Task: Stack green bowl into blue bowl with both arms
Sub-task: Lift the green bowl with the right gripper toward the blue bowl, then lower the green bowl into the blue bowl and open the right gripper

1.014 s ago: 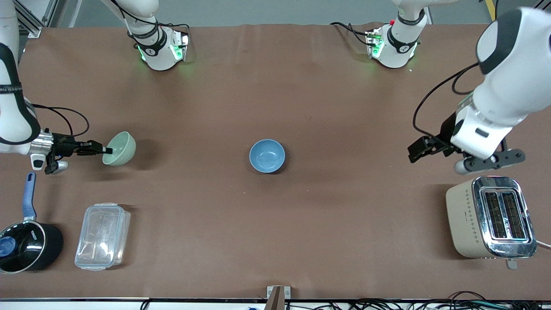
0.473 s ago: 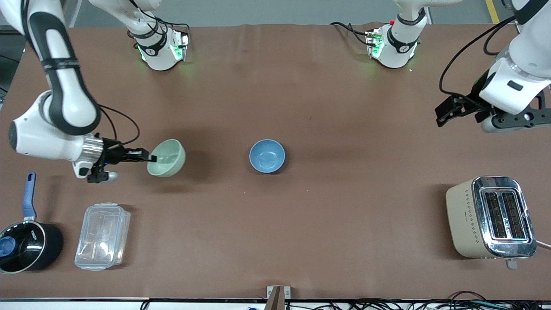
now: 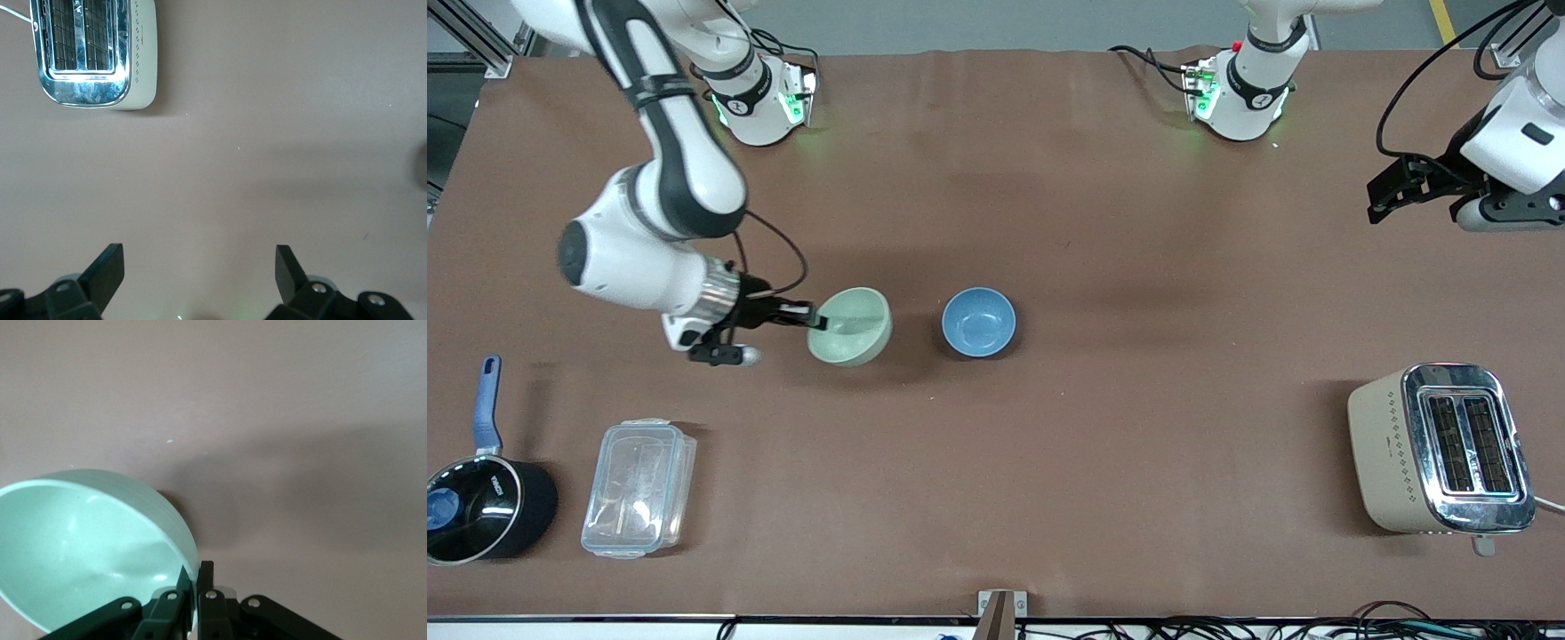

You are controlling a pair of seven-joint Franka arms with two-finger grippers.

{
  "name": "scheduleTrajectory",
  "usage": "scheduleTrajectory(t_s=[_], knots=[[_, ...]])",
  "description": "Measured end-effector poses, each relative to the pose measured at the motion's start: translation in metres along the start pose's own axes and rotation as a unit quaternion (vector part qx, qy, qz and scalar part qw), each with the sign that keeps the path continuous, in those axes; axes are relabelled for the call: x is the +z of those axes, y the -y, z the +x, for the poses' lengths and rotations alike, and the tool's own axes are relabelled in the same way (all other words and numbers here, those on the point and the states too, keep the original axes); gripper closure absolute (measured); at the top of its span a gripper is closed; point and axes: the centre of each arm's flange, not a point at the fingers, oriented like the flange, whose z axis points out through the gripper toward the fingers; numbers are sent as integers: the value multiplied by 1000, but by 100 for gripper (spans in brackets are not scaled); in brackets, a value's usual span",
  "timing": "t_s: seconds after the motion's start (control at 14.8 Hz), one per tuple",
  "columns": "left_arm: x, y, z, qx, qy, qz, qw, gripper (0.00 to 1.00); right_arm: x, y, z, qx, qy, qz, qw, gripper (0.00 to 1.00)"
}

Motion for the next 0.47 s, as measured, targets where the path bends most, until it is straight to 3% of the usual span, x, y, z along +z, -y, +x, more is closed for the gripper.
scheduleTrajectory(t_s=[0.27, 0.47], knots=[[-2, -4, -2, 5, -3, 0, 1000, 0, 57, 66, -42, 36, -24, -7, 999, 95], [-2, -7, -3, 7, -2, 0, 1000, 0, 94, 75, -48, 53, -29, -16, 998, 95]])
